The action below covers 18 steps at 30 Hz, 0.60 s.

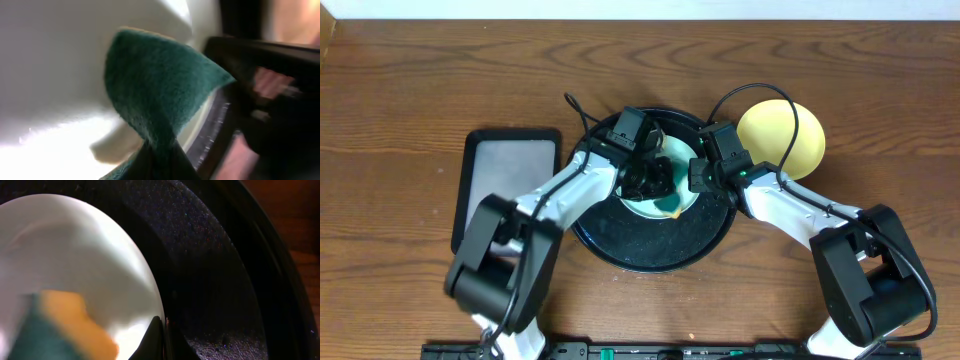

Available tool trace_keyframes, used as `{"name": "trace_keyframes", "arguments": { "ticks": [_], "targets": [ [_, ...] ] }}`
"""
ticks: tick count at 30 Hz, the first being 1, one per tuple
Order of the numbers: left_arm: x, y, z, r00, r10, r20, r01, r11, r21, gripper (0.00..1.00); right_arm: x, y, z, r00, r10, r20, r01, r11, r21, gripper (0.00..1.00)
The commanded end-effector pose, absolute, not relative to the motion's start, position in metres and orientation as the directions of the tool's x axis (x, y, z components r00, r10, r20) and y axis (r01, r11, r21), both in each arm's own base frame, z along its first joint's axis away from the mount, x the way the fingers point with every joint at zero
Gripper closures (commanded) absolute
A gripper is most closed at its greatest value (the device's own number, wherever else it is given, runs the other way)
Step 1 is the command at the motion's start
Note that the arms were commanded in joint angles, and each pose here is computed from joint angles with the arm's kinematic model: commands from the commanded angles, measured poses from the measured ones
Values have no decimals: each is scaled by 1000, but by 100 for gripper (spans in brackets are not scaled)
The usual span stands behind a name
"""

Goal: Clean dirty plates on tray and stack at the side
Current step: 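Sweep the sponge across the mint plate toward the right gripper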

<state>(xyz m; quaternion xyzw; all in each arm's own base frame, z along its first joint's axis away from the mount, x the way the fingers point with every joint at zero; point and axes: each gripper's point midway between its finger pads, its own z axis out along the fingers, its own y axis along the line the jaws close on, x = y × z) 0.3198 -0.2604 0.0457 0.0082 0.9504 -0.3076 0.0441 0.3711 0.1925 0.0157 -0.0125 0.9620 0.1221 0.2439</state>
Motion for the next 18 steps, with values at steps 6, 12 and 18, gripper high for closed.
{"name": "trace_keyframes", "arguments": {
  "ticks": [6, 12, 18],
  "targets": [
    [361, -217, 110, -905, -73, -420, 100, 921, -376, 92, 366, 203, 14, -887, 15, -462, -117, 960, 255, 99],
    [368, -190, 81, -899, -82, -431, 20, 973, -228, 92, 367, 204, 14, -886, 16, -464, -117, 960, 255, 99],
    [368, -173, 35, -923, -68, -379, -29, 994, -108, 92, 367, 204, 15, -885, 16, -466, -118, 959, 257, 99]
  ]
}}
